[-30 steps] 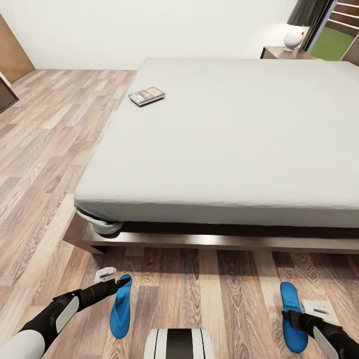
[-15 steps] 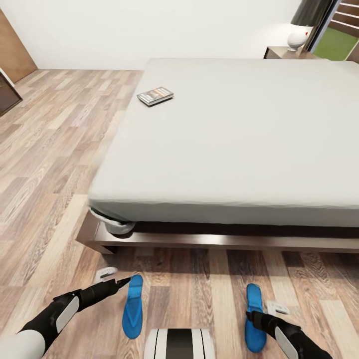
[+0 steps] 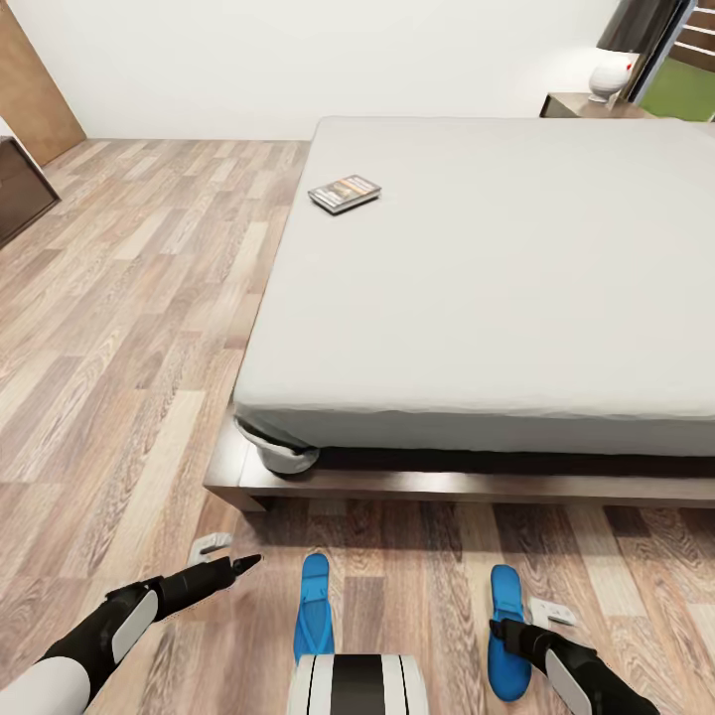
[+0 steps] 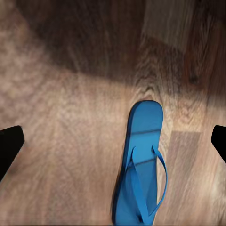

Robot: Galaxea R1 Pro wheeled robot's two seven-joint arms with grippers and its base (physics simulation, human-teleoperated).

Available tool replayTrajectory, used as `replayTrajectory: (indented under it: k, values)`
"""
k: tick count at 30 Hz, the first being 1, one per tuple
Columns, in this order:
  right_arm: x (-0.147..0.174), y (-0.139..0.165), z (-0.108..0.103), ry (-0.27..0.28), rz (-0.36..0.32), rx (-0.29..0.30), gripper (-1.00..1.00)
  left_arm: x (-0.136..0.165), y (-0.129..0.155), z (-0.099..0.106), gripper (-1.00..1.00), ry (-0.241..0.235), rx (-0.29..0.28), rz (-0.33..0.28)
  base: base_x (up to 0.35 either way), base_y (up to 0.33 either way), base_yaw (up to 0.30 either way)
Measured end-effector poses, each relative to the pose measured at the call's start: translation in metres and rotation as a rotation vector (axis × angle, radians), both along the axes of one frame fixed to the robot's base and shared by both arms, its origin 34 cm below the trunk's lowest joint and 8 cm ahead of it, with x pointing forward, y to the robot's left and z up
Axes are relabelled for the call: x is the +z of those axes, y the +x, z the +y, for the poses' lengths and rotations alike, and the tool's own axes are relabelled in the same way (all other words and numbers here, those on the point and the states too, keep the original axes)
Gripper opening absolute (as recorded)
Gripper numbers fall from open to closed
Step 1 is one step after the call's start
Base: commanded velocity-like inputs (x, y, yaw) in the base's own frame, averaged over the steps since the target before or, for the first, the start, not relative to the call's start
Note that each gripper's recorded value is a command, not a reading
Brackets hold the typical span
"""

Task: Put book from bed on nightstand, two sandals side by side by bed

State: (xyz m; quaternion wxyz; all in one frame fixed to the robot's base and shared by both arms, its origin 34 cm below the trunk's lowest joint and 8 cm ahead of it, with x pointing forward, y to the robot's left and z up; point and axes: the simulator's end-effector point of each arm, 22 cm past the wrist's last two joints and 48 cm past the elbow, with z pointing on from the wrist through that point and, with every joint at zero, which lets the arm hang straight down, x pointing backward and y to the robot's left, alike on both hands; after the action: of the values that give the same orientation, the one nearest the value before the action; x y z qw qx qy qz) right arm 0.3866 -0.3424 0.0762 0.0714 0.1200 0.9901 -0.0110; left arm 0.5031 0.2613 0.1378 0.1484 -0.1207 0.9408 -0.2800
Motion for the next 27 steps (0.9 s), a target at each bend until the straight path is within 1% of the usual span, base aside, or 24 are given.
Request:
replayTrajectory:
  k: [1, 2, 3, 4, 6, 8, 11, 27]
  values:
    - [0.000, -0.003, -0.007, -0.058, 0.014, -0.011, -1.00, 0.000, 0.000, 0.000, 1.00, 0.000, 0.000, 0.000, 0.084, 0.320, 0.000]
    - [0.000, -0.005, -0.013, -0.101, 0.025, -0.018, -1.00, 0.000, 0.000, 0.000, 1.00, 0.000, 0.000, 0.000, 0.084, 0.320, 0.000]
    - [0.002, -0.009, -0.024, -0.167, 0.043, -0.030, -1.00, 0.000, 0.000, 0.000, 1.00, 0.000, 0.000, 0.000, 0.084, 0.320, 0.000]
    - [0.003, -0.011, -0.029, -0.196, 0.050, -0.036, -1.00, 0.000, 0.000, 0.000, 1.00, 0.000, 0.000, 0.000, 0.084, 0.320, 0.000]
    - [0.004, -0.013, -0.034, -0.225, 0.057, -0.041, -1.00, 0.000, 0.000, 0.000, 1.00, 0.000, 0.000, 0.001, 0.084, 0.320, 0.000]
    - [0.005, -0.014, -0.037, -0.239, 0.061, -0.044, -1.00, 0.000, 0.000, 0.000, 1.00, 0.000, 0.000, 0.000, 0.084, 0.320, 0.000]
    - [0.005, -0.014, -0.038, -0.244, 0.062, -0.045, -1.00, 0.000, 0.000, 0.000, 1.00, 0.000, 0.000, 0.000, 0.069, 0.320, 0.000]
    - [0.005, -0.014, -0.037, -0.244, 0.063, -0.044, -1.00, 0.000, 0.000, 0.000, 1.00, -0.002, 0.003, 0.002, 0.005, 0.321, 0.000]
